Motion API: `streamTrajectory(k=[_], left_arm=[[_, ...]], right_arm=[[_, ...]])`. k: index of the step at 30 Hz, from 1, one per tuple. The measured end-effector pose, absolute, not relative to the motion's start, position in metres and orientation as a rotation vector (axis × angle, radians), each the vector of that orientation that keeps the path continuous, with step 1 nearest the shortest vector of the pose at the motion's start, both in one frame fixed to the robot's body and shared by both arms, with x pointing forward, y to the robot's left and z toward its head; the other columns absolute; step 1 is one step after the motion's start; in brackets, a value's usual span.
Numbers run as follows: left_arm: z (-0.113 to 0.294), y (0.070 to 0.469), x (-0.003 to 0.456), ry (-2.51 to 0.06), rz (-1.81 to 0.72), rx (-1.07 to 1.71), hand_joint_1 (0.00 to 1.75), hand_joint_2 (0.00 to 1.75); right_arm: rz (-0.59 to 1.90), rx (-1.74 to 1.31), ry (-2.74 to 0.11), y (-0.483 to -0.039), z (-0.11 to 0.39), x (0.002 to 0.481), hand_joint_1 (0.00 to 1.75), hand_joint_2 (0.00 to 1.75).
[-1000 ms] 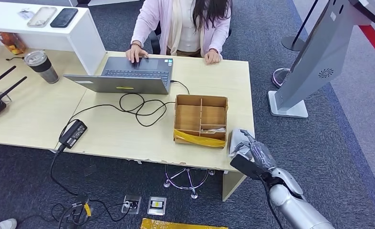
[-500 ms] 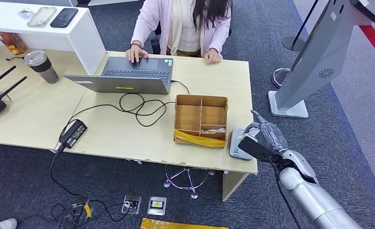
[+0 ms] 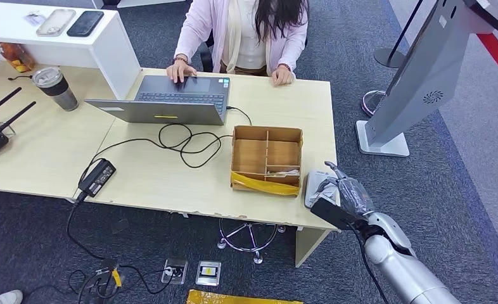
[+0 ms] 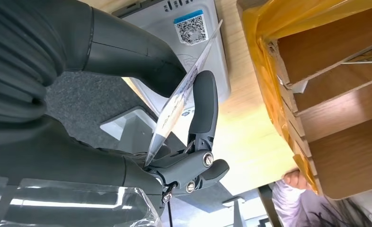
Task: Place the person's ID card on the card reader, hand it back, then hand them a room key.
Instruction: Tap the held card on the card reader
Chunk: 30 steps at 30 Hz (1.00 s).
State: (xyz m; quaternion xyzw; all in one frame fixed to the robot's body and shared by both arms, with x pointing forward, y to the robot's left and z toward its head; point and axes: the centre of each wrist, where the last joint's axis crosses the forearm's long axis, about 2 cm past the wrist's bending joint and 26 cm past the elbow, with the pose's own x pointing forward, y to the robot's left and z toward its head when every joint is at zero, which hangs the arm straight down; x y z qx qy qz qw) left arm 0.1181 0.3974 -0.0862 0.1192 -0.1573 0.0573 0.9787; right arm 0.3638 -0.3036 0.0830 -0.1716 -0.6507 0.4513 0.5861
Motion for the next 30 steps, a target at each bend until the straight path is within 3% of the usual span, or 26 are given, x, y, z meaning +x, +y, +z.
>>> streamTrajectory(k=[30], left_arm=[[-0.087, 0.395, 0.118, -0.317, 0.115, 0.246, 0.0, 0.0]], right_arm=[[0.98, -0.463, -1.406, -0.349, 0.071, 0.372, 1.75, 1.75]])
